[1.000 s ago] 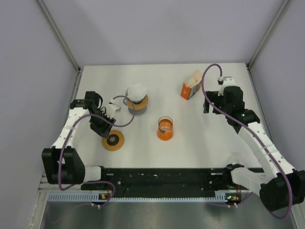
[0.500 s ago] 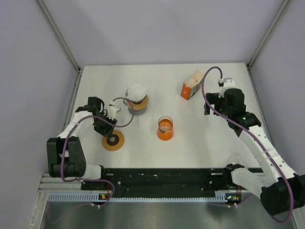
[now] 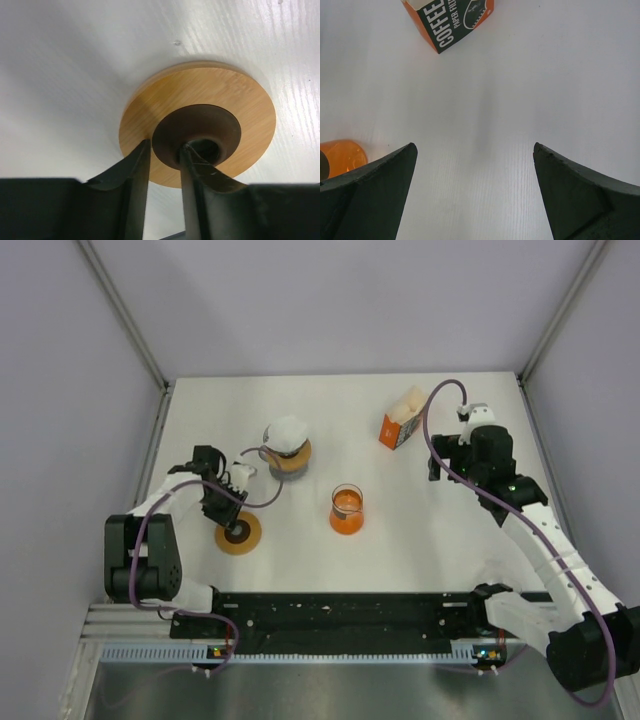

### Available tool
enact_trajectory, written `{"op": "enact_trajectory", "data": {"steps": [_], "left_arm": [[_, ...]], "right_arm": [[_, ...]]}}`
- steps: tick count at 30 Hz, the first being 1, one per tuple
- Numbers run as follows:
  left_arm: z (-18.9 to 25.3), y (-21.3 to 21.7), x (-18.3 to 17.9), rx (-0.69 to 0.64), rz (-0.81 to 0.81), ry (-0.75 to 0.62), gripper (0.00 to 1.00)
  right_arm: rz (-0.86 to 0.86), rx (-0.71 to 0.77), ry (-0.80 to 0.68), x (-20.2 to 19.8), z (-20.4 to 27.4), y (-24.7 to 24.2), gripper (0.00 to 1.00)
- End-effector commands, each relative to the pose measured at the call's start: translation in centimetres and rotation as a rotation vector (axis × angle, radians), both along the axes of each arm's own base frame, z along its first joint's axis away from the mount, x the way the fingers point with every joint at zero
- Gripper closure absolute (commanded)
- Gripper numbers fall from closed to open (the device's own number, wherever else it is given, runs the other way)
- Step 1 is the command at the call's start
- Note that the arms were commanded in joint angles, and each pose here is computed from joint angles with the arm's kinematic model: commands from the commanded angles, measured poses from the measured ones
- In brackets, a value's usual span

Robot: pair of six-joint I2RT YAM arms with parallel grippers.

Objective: Place the coffee filter in the dripper

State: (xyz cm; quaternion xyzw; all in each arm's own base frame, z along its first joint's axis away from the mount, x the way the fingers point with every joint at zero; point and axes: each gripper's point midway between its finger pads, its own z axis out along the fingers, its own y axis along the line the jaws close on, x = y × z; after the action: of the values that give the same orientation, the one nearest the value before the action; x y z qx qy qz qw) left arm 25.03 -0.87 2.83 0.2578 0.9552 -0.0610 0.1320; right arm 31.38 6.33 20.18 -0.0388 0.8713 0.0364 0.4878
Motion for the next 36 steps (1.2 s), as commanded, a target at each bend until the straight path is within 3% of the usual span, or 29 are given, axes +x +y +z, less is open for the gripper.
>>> {"op": "enact_trajectory", "data": {"steps": [1,3,7,11,16,22,25,29,32,36], "left_arm": [[-2.6,0.3,0.5,0.087,-0.01,-0.011,0.76],[-3.1,0.5,0.5,0.102,0.001,0.012,1.0],[-3.0,0.6,0.9,0.107,0.016,0.012,1.0],[0.1,-0.1,1.8,0.029,0.023,-0.053,1.0],[6.3,-2.5,2.0,-0.16,0.012,-0.112,1.0],[14.7,-6.4,-0.9,-0.396,-0.115,-0.183,1.0],[20.4,-8.5,-1.7,-0.517,-0.184,-0.264,1.0],[28.0,-11.3,-2.4,-0.706,-0.256,-0.336,1.0],[32.6,-13.0,-3.3,-0.847,-0.289,-0.368,1.0],[35.9,-13.8,-3.6,-0.903,-0.282,-0.404,1.0]], "right_arm": [[0.005,0.008,-0.063,0.6,1.8,0.1,0.01],[0.003,0.007,-0.065,0.5,1.9,0.0,0.01],[0.011,0.01,-0.064,0.4,1.9,0.1,0.01],[0.091,0.044,-0.08,0.0,2.7,1.5,0.01],[0.165,0.081,-0.133,-0.3,4.6,2.8,0.01],[0.366,0.149,-0.243,-1.9,7.9,5.8,0.04],[0.332,0.15,-0.296,-1.6,10.2,5.9,0.07],[0.486,0.154,-0.383,-2.2,14.0,11.2,0.09],[0.711,0.158,-0.508,-4.3,17.2,17.6,0.07],[0.983,0.282,-0.701,-7.9,21.8,24.0,0.05]]}}
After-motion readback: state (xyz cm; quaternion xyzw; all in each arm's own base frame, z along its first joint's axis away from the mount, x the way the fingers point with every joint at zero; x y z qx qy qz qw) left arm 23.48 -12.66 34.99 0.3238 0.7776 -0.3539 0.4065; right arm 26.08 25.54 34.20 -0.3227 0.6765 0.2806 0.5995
